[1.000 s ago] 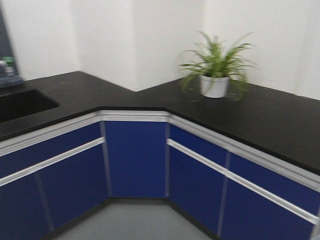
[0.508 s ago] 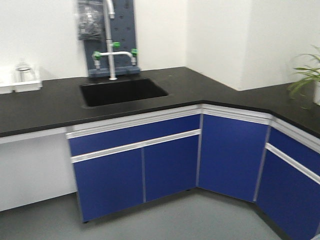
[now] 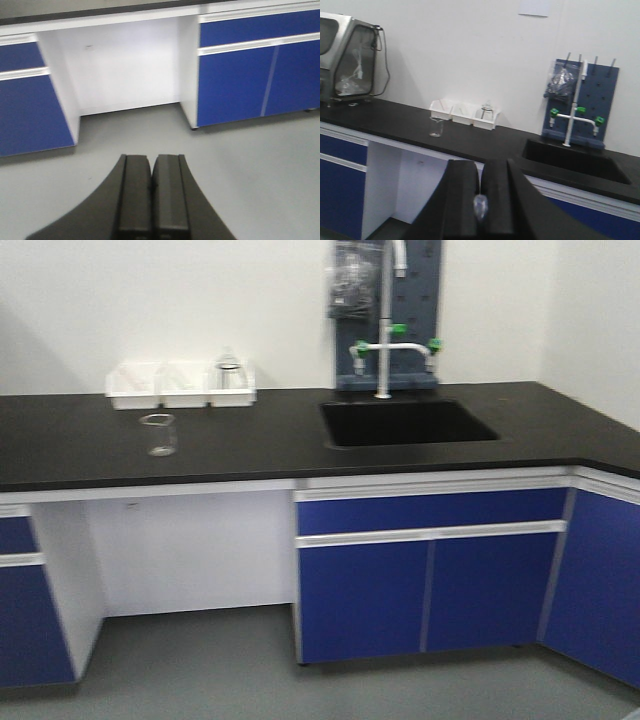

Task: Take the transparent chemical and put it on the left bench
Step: 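Drive the base to the bench with white trays, holding the pipette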

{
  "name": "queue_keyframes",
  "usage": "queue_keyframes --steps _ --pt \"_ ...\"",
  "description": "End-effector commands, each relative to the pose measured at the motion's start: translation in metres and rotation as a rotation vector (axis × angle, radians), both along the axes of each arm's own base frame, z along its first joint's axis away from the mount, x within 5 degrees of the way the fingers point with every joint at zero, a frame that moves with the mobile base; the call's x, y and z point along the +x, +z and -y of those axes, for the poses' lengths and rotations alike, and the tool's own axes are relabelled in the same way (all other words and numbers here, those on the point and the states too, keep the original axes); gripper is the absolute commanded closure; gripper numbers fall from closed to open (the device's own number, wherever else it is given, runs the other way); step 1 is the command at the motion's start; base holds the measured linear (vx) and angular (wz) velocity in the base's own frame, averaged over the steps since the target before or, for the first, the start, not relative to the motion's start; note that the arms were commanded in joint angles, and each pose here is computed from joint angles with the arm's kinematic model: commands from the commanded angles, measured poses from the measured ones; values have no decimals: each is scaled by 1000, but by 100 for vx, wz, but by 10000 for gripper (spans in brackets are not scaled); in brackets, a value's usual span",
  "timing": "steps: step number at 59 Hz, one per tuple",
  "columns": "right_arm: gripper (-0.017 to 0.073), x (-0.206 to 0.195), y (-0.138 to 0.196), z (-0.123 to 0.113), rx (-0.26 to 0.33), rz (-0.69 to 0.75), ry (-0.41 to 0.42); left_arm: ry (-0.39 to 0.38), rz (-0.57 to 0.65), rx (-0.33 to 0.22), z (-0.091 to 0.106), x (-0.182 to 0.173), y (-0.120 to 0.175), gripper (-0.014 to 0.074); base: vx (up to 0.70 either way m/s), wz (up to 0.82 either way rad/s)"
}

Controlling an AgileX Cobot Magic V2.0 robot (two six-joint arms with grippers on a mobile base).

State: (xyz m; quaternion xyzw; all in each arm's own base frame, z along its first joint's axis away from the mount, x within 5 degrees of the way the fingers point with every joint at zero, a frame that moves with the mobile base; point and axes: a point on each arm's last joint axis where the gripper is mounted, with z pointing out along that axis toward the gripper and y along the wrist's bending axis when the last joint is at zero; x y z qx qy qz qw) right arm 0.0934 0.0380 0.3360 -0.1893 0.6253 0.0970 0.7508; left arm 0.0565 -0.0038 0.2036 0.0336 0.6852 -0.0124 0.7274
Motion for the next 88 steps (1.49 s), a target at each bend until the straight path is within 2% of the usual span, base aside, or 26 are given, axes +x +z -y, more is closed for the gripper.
queue_keyframes --steps 1,45,88 --pt "564 -1 10 -1 16 26 15 -1 81 -14 0 -1 3 597 8 60" --pt "564 -1 10 -1 16 26 14 -1 81 -14 0 -1 3 597 23 66" --pt "564 -1 10 -1 18 25 10 -1 81 -14 0 -1 3 597 41 9"
